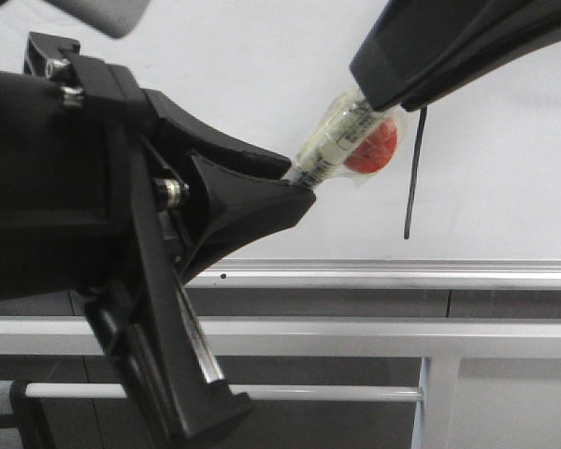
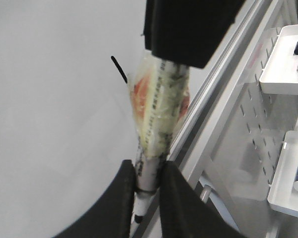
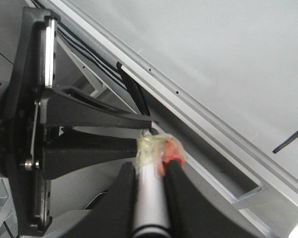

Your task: Write number 1 on whiteboard

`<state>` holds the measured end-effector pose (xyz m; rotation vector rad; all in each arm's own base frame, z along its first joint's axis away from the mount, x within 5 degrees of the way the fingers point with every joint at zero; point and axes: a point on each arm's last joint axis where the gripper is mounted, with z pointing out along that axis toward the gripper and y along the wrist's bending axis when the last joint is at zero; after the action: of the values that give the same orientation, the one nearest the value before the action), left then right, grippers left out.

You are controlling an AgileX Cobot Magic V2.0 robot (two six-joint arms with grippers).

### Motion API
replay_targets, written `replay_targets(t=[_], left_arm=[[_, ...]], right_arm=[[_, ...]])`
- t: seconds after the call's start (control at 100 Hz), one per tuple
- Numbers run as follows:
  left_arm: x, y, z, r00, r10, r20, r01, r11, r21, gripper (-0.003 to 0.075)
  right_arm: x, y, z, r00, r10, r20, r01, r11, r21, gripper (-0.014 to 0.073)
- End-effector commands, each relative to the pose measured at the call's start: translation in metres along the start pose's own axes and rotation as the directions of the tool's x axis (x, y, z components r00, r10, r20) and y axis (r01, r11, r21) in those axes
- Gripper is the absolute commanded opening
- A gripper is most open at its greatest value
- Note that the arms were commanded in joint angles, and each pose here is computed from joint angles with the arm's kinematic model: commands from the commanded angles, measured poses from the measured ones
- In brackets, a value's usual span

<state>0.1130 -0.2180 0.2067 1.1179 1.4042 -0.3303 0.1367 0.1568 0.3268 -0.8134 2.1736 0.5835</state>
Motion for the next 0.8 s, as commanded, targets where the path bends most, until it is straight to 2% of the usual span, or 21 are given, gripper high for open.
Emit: replay_targets(t=[0.0, 0.07, 0.11, 0.19, 0.24, 0.45, 0.79], left_arm=[[-0.016, 0.009, 0.000, 0.995, -0.045, 0.090, 0.052, 0.996, -0.073, -0.0020], [-0.016, 0.009, 0.000, 0.995, -0.045, 0.090, 0.052, 0.996, -0.073, -0.0020], [-0.016, 0.010, 0.000, 0.995, -0.045, 0.092, 0.052, 0.996, -0.074, -0.0020], [-0.016, 0.010, 0.000, 0.994, -0.045, 0.095, 0.052, 0.996, -0.077, -0.0020], [-0.017, 0.010, 0.000, 0.994, -0.045, 0.098, 0.053, 0.995, -0.080, -0.0020], [-0.018, 0.011, 0.000, 0.993, -0.048, 0.109, 0.058, 0.994, -0.094, -0.0020], [-0.010, 0.018, -0.001, 0.986, -0.161, 0.053, 0.167, 0.972, -0.167, -0.0020]], right_arm=[[-0.020, 0.010, -0.011, 0.989, 0.045, 0.141, -0.035, 0.997, -0.069, -0.0019], [-0.021, 0.010, -0.012, 0.987, 0.045, 0.152, -0.035, 0.997, -0.070, 0.0123], [-0.022, 0.010, -0.012, 0.985, 0.046, 0.164, -0.035, 0.997, -0.070, 0.0277], [-0.024, 0.010, -0.013, 0.979, 0.048, 0.196, -0.035, 0.997, -0.071, 0.0507], [-0.026, 0.010, -0.014, 0.975, 0.049, 0.215, -0.035, 0.997, -0.072, 0.0573], [-0.028, 0.010, -0.014, 0.970, 0.051, 0.237, -0.034, 0.997, -0.072, 0.0487], [-0.030, 0.005, -0.046, 0.938, -0.013, 0.347, 0.023, 0.999, -0.023, 0.0470]])
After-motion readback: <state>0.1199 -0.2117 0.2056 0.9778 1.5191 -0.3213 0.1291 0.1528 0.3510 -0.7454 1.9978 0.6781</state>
